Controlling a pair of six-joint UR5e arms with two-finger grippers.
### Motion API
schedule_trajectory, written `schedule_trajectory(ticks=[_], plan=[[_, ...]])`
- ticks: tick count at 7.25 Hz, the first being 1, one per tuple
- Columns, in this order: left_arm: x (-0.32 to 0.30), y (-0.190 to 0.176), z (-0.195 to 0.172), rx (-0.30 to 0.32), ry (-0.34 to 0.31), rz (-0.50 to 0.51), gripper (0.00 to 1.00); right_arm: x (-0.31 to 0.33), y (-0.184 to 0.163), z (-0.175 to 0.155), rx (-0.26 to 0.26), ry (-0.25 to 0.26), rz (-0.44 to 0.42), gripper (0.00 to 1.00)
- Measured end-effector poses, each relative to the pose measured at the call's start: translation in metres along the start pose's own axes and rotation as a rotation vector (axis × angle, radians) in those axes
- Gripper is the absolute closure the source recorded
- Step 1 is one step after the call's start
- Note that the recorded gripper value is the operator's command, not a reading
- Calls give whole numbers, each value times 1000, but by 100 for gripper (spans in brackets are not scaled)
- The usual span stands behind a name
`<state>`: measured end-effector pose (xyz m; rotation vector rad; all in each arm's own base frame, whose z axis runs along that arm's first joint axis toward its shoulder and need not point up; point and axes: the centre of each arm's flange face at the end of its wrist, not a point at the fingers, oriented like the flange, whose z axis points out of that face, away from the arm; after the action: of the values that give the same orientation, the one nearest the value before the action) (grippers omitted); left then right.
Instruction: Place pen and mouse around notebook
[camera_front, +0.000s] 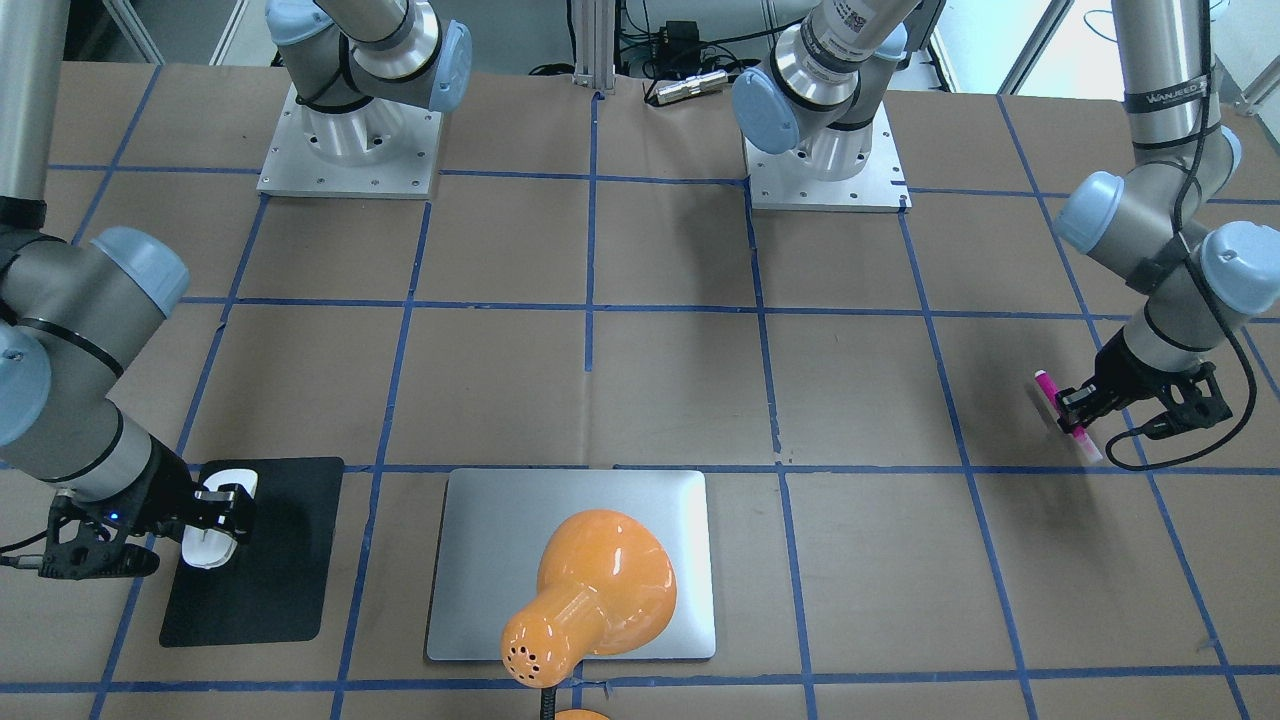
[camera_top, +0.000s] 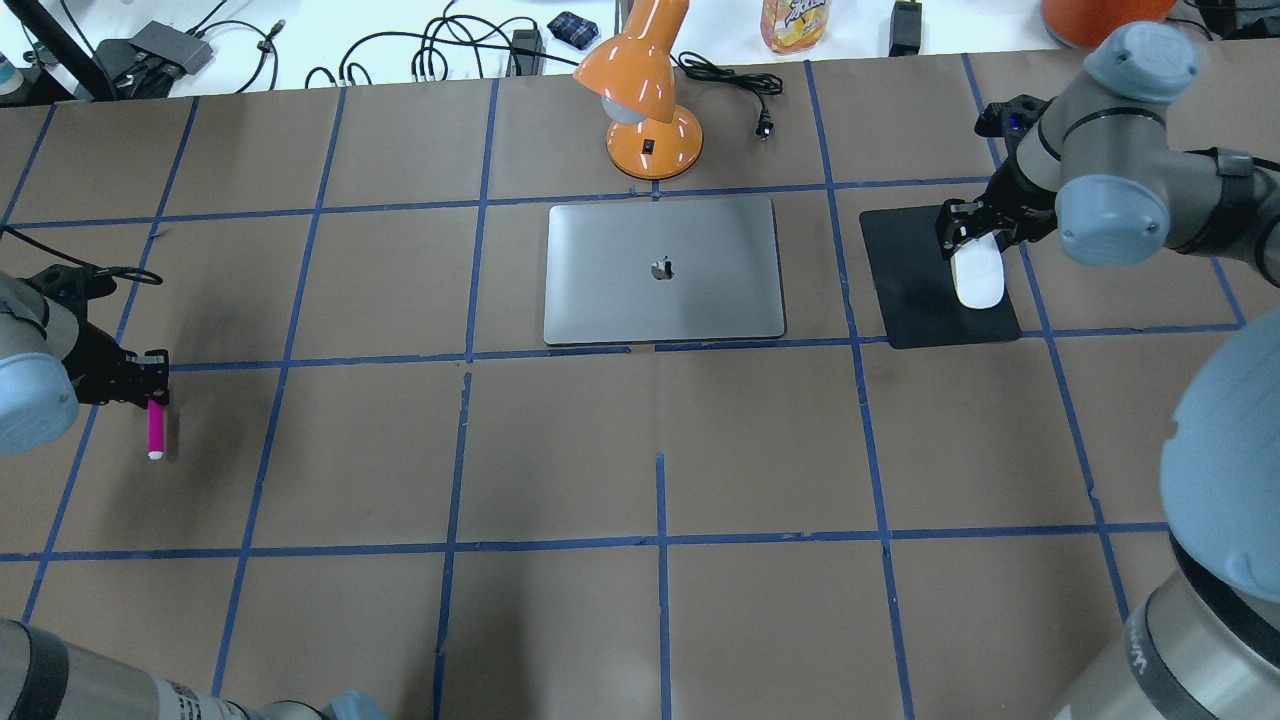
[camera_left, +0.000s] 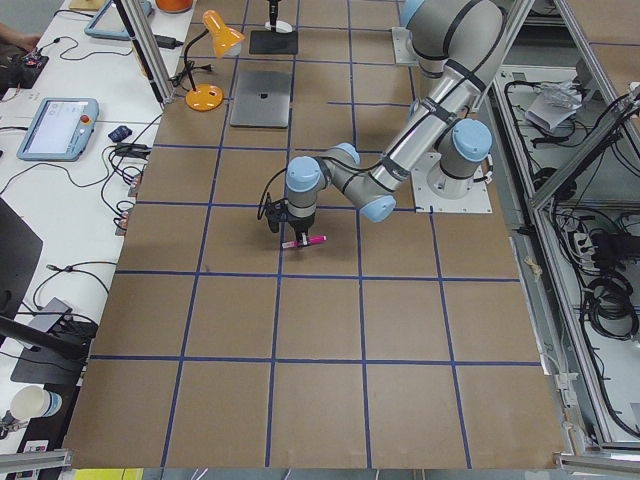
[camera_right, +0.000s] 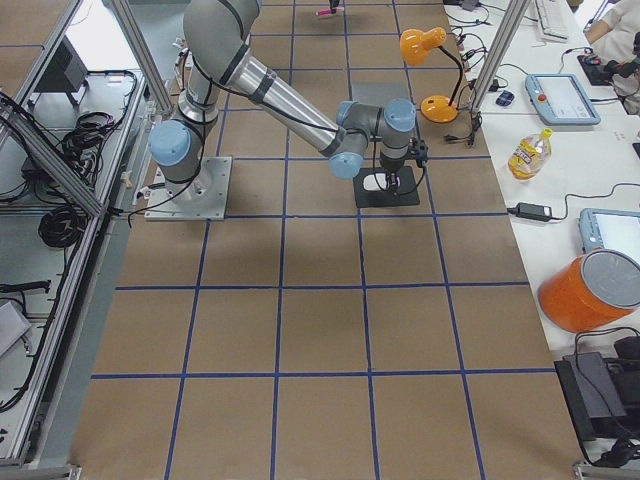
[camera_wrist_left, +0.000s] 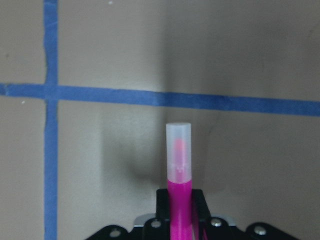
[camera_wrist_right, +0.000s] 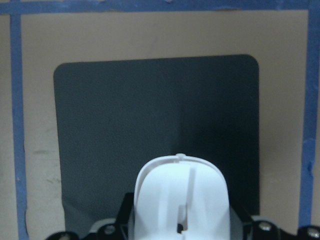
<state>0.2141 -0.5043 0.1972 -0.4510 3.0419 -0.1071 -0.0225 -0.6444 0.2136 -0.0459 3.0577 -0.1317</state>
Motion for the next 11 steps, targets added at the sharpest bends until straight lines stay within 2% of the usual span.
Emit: schedule_trajectory(ticks=[1, 2, 3, 6, 8, 9, 11], plan=[[38, -3, -9, 12, 3, -63, 100, -7, -8, 3, 1, -3, -6, 38], [76, -2, -18, 20, 8, -134, 100, -10, -12, 5, 3, -3, -9, 14], [105, 3, -24, 21, 15, -198, 100, -11, -14, 6, 2, -3, -12, 1], [191, 23, -39, 20, 42, -361, 100, -10, -15, 11, -6, 1, -19, 0], [276, 54, -45, 11, 58, -525, 100, -10, -14, 7, -7, 8, -14, 0], [316, 73, -43, -1, 60, -600, 100, -12, -12, -6, -9, 9, -12, 0], [384, 113, -42, -21, 71, -745, 100, -24, 2, -65, -33, 2, 12, 0]])
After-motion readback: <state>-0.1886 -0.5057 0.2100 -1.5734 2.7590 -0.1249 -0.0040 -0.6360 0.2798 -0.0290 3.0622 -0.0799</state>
